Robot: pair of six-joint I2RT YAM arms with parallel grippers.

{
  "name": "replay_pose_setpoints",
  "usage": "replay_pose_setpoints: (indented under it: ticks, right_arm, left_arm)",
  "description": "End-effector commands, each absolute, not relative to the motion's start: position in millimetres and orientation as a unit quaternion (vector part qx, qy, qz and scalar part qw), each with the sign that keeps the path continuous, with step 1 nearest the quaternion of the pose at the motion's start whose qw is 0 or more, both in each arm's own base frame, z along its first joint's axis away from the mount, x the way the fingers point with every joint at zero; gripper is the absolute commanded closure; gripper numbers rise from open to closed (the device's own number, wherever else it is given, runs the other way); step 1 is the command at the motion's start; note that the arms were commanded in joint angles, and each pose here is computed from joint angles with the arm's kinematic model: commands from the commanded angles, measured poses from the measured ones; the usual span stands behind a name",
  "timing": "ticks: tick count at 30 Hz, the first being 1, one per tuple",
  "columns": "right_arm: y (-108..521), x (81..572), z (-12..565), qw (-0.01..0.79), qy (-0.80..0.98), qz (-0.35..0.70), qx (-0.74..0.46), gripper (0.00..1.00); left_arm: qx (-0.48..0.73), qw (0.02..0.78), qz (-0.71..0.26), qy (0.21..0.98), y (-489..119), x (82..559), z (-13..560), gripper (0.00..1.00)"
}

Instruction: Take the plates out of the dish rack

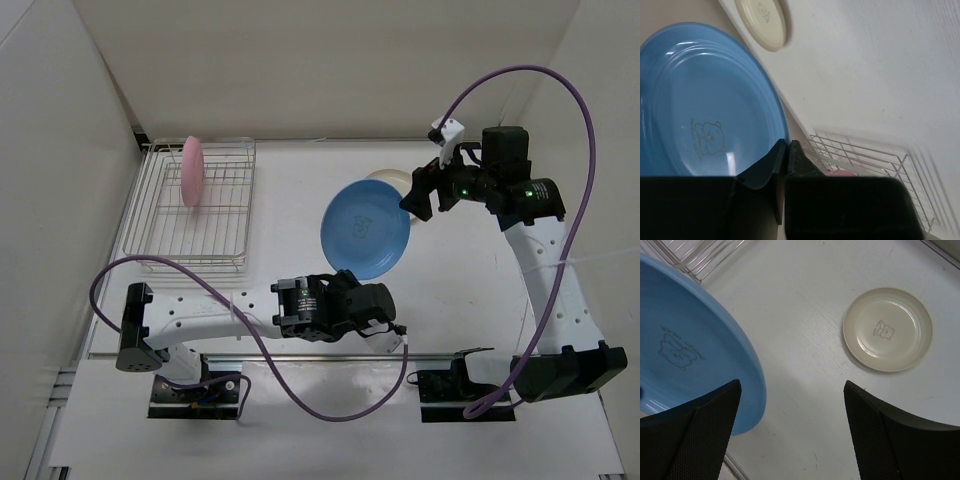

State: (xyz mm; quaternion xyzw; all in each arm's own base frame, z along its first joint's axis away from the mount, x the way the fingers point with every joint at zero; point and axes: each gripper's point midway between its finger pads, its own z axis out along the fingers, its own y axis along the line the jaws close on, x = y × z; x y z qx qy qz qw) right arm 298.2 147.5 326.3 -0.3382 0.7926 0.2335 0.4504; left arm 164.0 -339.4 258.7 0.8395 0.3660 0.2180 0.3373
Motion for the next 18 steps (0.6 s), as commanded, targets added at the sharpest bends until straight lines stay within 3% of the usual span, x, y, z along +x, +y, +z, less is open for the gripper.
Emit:
replay_pose_setpoints:
  ticks: [1, 5, 7, 9, 10, 12, 18]
  right_arm:
    - [157, 297, 342, 0.480, 0.764, 0.249, -0.352, 0.14]
    - [158, 298, 326, 0.460, 0.774, 0.257, -0.350, 0.18]
    - [159, 298, 322, 0.458, 0.775, 0.258, -0.350, 0.31]
    - [159, 299, 319, 0.458, 0.776, 0.258, -0.350, 0.47]
    - [159, 299, 319, 0.458, 0.776, 0.258, -0.350, 0.72]
    - [159, 299, 315, 0.453, 0.780, 0.261, -0.345, 1.00]
    - [160, 300, 317, 0.455, 0.779, 0.262, -0.342, 1.00]
  left_arm:
    - [0.808, 0.406, 0.223, 0.365, -355, 169, 302, 0.89]
    - [0.802, 0.418, 0.212, 0.370, -368, 169, 308, 0.89]
    - [0.799, 0.423, 0.210, 0.371, -369, 169, 313, 0.89]
    - [0.801, 0.420, 0.211, 0.371, -370, 169, 310, 0.89]
    - [0.799, 0.423, 0.210, 0.371, -372, 169, 311, 0.89]
    - [0.799, 0.423, 0.210, 0.371, -372, 169, 311, 0.89]
    - [0.784, 0.439, 0.216, 0.382, -378, 182, 311, 0.89]
